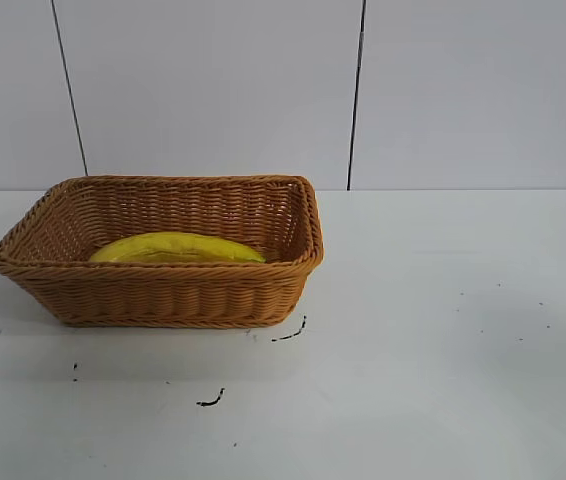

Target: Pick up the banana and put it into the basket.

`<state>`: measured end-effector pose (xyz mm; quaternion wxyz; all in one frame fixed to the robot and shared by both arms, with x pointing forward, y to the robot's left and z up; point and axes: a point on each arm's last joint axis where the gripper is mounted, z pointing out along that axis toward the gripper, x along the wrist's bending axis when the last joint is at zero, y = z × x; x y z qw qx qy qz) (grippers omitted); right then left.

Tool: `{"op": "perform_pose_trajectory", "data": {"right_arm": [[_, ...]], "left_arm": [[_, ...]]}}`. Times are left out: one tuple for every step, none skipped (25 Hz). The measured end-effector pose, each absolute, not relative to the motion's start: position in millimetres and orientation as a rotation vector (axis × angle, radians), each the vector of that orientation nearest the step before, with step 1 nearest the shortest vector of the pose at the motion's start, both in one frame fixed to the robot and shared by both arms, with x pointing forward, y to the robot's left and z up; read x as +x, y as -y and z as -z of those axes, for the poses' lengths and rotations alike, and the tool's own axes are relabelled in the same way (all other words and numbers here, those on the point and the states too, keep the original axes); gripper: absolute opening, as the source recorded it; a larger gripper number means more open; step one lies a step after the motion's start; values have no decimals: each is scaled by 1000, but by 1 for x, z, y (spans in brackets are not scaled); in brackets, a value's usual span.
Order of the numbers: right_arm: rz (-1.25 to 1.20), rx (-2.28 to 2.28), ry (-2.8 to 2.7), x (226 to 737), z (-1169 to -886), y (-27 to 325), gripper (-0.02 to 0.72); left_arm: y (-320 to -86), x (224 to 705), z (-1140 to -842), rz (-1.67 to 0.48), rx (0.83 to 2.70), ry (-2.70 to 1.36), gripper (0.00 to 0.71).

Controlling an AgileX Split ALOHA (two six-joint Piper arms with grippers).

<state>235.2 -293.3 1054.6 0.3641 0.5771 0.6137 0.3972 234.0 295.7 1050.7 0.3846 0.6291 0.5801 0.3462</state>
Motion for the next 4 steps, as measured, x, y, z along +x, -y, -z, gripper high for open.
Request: {"op": "perform_pose_trajectory", "data": {"right_arm": [[-1022,1485,-1579,235,-1055,293,618],[-1022,1485,-1579,235,-1055,293,618],[-1023,1485,-1579,235,-1055,293,618],[-1023,1485,-1579,235,-1055,293,618]], "left_arm": [[-296,234,-1051,-882,1603,-1478,690],[-296,234,-1051,-882,1603,-1478,690],[-296,234,-1051,-882,1603,-1478,690],[-296,234,-1051,-882,1603,-1478,690]]}}
